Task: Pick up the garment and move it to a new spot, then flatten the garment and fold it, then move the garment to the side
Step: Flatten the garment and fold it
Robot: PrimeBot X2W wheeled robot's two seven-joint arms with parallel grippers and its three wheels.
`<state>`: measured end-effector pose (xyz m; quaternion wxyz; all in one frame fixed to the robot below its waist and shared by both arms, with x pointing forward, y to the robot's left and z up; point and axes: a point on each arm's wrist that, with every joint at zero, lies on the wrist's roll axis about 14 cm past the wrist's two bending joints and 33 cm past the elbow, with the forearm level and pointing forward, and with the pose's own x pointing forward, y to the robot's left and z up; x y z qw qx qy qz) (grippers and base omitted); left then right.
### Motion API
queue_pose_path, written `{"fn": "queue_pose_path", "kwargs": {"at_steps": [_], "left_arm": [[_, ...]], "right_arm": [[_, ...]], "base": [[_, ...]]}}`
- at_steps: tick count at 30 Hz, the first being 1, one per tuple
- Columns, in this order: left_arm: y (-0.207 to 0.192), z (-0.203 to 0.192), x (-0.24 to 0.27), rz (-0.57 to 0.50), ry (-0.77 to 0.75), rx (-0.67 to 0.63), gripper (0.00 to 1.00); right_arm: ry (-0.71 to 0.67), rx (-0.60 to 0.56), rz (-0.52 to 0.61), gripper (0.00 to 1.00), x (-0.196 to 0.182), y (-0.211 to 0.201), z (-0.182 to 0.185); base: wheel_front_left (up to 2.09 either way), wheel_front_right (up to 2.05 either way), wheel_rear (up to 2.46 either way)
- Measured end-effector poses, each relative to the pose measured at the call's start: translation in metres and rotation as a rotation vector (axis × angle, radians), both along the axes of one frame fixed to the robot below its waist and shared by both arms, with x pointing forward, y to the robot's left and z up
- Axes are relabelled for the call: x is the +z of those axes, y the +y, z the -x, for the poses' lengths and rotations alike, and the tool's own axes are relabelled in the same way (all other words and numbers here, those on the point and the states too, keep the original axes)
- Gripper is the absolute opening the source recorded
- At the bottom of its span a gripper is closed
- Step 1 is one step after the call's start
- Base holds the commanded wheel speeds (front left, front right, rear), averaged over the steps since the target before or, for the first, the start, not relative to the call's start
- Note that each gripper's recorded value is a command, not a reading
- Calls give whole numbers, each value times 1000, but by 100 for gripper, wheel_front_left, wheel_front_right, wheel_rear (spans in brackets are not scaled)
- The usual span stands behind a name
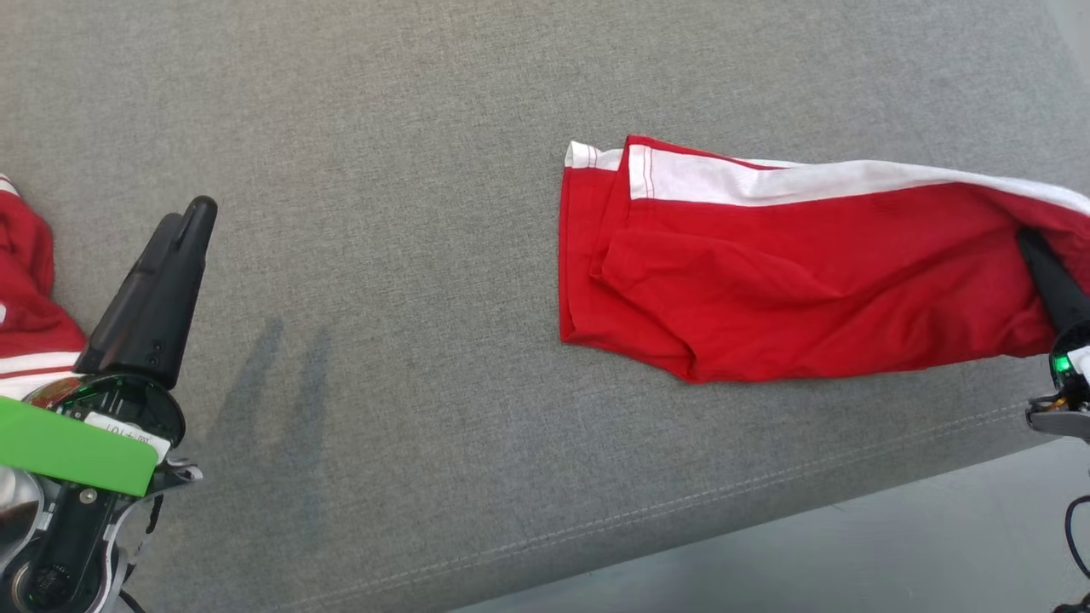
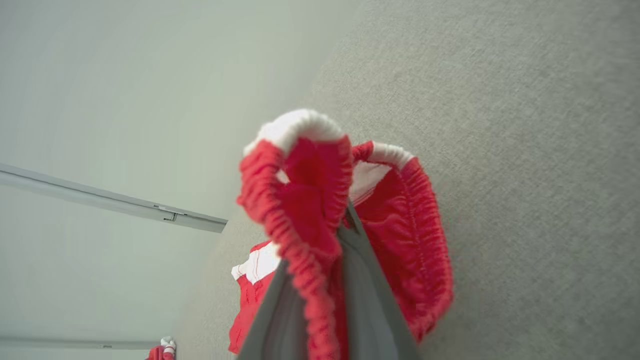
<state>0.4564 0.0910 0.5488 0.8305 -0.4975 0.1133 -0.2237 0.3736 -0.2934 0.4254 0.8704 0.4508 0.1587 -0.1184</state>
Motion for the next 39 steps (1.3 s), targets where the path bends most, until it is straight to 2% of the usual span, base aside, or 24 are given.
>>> {"fn": "queue_pose_path", "kwargs": {"at_steps": [5, 10, 17, 27, 28, 29, 30, 31, 39], "left_arm": [[0, 3, -1, 16, 10, 9, 100], [1, 9, -3, 29, 28, 8, 100], [7, 11, -4, 34, 39, 32, 100], [26, 12, -7, 24, 51, 101, 100], [28, 12, -7, 22, 52, 107, 100], [29, 12, -8, 20, 53, 110, 100], [30, 12, -8, 19, 54, 112, 100], [30, 12, -8, 19, 53, 114, 100], [26, 10, -5, 23, 43, 108, 100]], "right_arm": [[-76, 137, -29, 0, 27, 40, -30], [-75, 311, -53, 0, 34, 98, -47], [-99, 426, -75, 0, 40, 148, -73], [-25, 581, -101, 0, 12, 208, -74], [-23, 586, -100, 11, 11, 211, -74], [-22, 587, -101, 41, 10, 213, -75], [-22, 587, -96, 87, 9, 213, -75], [-21, 585, -95, 100, 9, 214, -76], [-73, 604, -103, 100, 27, 234, -79]], "base": [[0, 0, 0], [0, 0, 0], [0, 0, 0], [0, 0, 0], [0, 0, 0], [0, 0, 0], [0, 0, 0], [0, 0, 0], [0, 0, 0]]}}
